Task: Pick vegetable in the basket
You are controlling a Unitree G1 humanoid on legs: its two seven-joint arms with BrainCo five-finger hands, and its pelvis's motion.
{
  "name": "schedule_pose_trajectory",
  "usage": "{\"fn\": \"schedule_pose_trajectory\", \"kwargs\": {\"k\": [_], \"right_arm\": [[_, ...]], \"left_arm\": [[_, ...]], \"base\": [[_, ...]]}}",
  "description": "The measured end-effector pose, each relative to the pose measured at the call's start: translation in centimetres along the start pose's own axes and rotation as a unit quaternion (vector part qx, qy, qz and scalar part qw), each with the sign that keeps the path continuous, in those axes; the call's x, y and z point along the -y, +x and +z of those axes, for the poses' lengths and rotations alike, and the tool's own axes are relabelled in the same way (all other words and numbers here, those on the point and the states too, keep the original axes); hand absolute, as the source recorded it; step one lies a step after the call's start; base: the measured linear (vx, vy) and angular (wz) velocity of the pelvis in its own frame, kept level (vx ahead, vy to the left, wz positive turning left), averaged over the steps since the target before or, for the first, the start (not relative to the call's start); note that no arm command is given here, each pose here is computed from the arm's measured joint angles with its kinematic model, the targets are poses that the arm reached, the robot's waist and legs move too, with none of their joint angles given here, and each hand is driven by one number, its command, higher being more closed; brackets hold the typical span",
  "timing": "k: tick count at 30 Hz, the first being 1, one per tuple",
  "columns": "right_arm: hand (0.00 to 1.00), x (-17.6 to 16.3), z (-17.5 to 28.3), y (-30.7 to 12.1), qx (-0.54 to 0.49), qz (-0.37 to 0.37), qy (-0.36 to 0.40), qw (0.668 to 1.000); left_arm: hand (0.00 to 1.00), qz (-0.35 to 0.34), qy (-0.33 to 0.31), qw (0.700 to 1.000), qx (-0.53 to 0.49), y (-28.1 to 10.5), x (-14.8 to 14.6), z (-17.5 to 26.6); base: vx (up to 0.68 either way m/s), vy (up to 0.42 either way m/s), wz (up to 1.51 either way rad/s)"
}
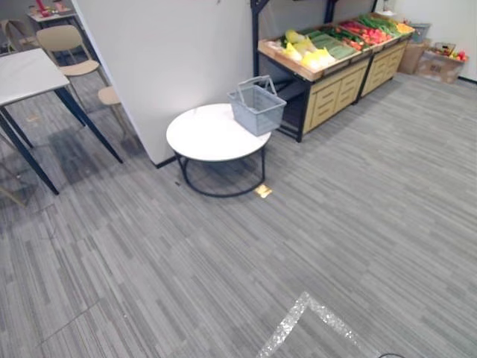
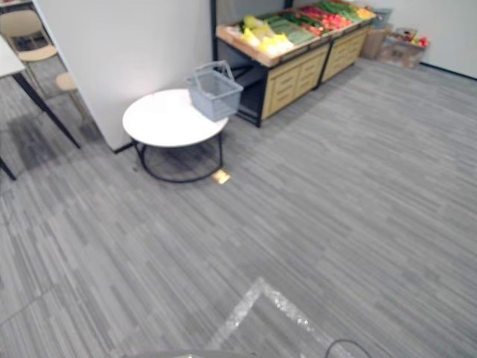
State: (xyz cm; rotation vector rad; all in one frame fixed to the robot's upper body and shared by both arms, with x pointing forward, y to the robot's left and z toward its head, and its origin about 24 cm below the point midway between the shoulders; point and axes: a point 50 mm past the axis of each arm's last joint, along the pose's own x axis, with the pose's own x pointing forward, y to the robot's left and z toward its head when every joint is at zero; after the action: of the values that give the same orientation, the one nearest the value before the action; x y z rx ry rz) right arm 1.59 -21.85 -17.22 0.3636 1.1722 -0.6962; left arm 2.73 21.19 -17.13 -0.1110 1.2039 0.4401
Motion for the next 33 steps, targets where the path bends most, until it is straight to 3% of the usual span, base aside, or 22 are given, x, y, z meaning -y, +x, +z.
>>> {"fn": "schedule_pose_trajectory", "kwargs": {"k": [33], "right_arm": [[0.00, -0.92, 0.77, 0.17, 0.011, 0.013, 0.027, 0.999]], "left_arm": [[0.00, -0.005, -0.012, 1.000, 0.011, 0.18, 0.35, 0.74]], "base": [[-0.01, -0.022, -0.03]]}}
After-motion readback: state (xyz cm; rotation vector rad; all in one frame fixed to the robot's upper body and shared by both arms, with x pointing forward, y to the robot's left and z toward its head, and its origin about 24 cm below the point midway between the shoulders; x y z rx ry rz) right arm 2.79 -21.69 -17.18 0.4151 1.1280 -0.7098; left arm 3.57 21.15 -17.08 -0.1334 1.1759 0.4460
